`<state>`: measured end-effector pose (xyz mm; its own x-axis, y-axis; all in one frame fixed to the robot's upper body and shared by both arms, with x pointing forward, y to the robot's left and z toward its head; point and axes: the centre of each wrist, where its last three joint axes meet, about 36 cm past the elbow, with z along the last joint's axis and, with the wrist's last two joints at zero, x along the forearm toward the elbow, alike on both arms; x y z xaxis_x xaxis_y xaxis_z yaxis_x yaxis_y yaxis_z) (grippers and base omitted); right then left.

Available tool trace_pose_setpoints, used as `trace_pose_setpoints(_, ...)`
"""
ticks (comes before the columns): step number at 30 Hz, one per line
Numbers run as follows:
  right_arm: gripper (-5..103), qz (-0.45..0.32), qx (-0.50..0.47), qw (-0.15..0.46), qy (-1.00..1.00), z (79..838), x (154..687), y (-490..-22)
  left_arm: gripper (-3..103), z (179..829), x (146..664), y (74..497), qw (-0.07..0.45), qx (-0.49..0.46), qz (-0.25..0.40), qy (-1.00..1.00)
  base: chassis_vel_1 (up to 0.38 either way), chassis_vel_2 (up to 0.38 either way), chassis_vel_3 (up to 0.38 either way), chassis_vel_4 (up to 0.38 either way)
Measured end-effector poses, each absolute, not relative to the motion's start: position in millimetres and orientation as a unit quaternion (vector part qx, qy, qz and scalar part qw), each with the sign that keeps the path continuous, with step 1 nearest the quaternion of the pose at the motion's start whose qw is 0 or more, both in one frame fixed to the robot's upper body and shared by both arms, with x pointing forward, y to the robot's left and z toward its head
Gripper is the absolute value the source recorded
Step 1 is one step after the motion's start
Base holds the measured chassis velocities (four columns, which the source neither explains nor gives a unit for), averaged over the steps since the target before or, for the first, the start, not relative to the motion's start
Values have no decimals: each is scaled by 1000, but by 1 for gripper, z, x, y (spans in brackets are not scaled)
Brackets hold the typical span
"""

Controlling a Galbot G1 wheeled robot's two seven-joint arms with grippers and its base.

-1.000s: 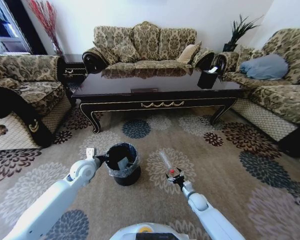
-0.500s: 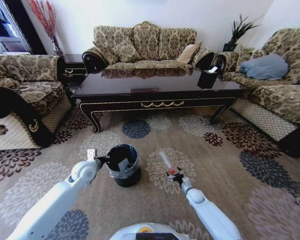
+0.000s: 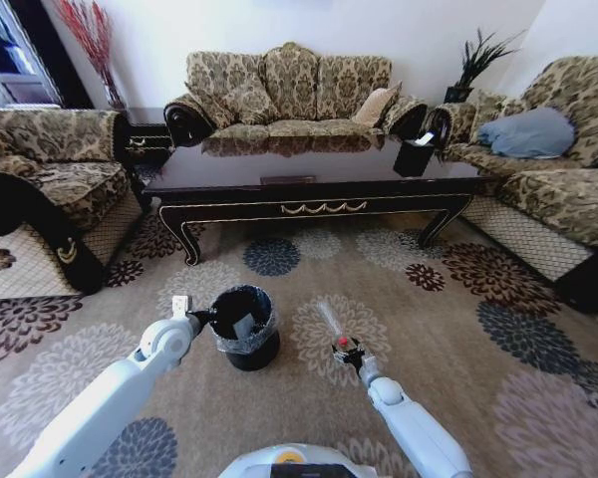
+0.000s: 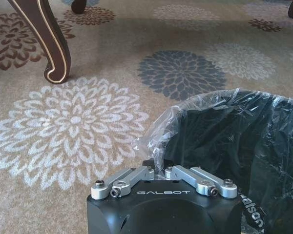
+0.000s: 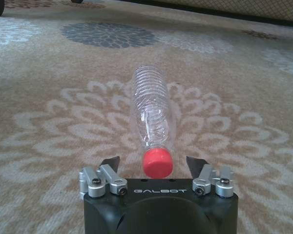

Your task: Move to the front of the table and pick up the trash from the floor, then place it into the trash bin.

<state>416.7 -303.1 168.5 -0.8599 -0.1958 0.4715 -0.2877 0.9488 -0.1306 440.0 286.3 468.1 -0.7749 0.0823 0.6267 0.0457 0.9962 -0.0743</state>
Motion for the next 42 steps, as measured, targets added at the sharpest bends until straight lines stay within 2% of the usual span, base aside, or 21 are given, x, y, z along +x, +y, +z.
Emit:
trace_pose_setpoints(3,63,97,124,232,-960,171,420,-305,3,468,440,286,334,-35,29,-941,0,0,0,0)
trace_pose_setpoints(4,63,97,124,232,-960,171,420,-305,3,468,440,286,334,-35,29,-941,0,0,0,0)
trace_pose_setpoints(6,51,98,124,234,-959,170,420,-306,3,469,440,286,334,-36,31,-942,0,0,0,0)
trace_pose_setpoints(9,46,98,123,234,-959,170,420,-306,3,469,441,286,333,-36,31,-942,0,0,0,0)
trace_pose_setpoints(11,36,99,121,236,-959,169,420,-307,3,470,440,285,332,-36,31,-942,0,0,0,0)
trace_pose_setpoints(12,33,100,121,237,-959,169,420,-307,3,470,440,285,332,-36,31,-942,0,0,0,0)
trace_pose_setpoints(15,33,102,121,237,-959,169,419,-308,3,470,439,284,333,-37,31,-942,0,0,0,0)
trace_pose_setpoints(18,36,102,122,234,-959,171,418,-309,3,470,438,283,332,-36,31,-942,0,0,0,0)
trace_pose_setpoints(24,29,102,118,226,-961,177,414,-313,3,470,437,280,332,-38,32,-942,0,0,0,0)
trace_pose_setpoints(28,29,101,112,219,-964,184,411,-318,3,469,436,278,332,-38,32,-942,0,0,0,0)
trace_pose_setpoints(37,29,87,92,183,-975,223,401,-342,3,467,435,272,333,-39,31,-942,0,0,0,0)
trace_pose_setpoints(42,29,100,95,154,-978,253,375,-359,3,466,439,259,333,-39,30,-942,0,0,0,0)
